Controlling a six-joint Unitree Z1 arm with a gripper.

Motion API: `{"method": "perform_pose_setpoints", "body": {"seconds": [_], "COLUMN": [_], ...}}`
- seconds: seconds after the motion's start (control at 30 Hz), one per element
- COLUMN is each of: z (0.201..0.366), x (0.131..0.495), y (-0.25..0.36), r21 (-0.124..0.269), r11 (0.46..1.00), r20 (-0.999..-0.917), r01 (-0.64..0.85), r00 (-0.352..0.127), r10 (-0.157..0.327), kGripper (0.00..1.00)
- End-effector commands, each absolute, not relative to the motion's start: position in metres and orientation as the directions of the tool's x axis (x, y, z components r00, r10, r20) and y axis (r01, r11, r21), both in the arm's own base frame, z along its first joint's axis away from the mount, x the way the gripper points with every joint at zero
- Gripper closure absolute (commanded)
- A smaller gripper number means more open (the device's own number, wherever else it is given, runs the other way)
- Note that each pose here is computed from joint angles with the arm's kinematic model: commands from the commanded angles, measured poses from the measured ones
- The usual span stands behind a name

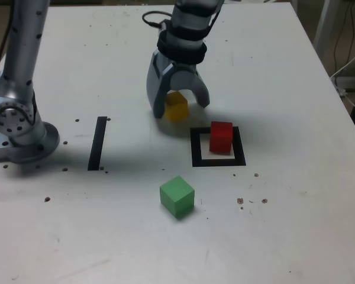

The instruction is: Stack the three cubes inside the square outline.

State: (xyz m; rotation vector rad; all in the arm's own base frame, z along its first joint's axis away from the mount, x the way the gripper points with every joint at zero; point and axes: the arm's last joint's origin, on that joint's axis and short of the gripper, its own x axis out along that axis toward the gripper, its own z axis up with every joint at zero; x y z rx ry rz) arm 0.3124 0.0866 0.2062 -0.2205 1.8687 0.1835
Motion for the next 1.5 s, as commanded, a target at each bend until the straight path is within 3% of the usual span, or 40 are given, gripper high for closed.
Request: {"method": "perform_pose_setpoints", "body": {"seconds": [0.0, 0.13, 0.23, 0.77, 1.0, 1.17, 1.47], "z": [0.202, 0.2, 0.199, 0.205, 0.239, 0.265, 0.279], "x": [0.314, 0.318, 0.319, 0.316, 0.321, 0.333, 0.36], "y": [0.088, 0.089, 0.09, 0.088, 0.073, 0.054, 0.023], "r21": [0.014, 0.026, 0.032, 0.029, 0.073, 0.094, 0.054], "r11": [0.97, 0.972, 0.973, 0.975, 0.985, 0.992, 0.997], "r20": [-0.9538, -0.9619, -0.9652, -0.9683, -0.9823, -0.984, -0.9836], "r01": [-0.241, -0.233, -0.228, -0.22, -0.156, -0.079, 0.056], "r00": [-0.295, -0.271, -0.26, -0.248, -0.182, -0.159, -0.169], "r10": [-0.059, -0.039, -0.029, -0.027, 0.044, 0.081, 0.063], "kGripper": [0.38, 0.65, 0.75, 0.75, 0.75, 0.75, 0.75]}}
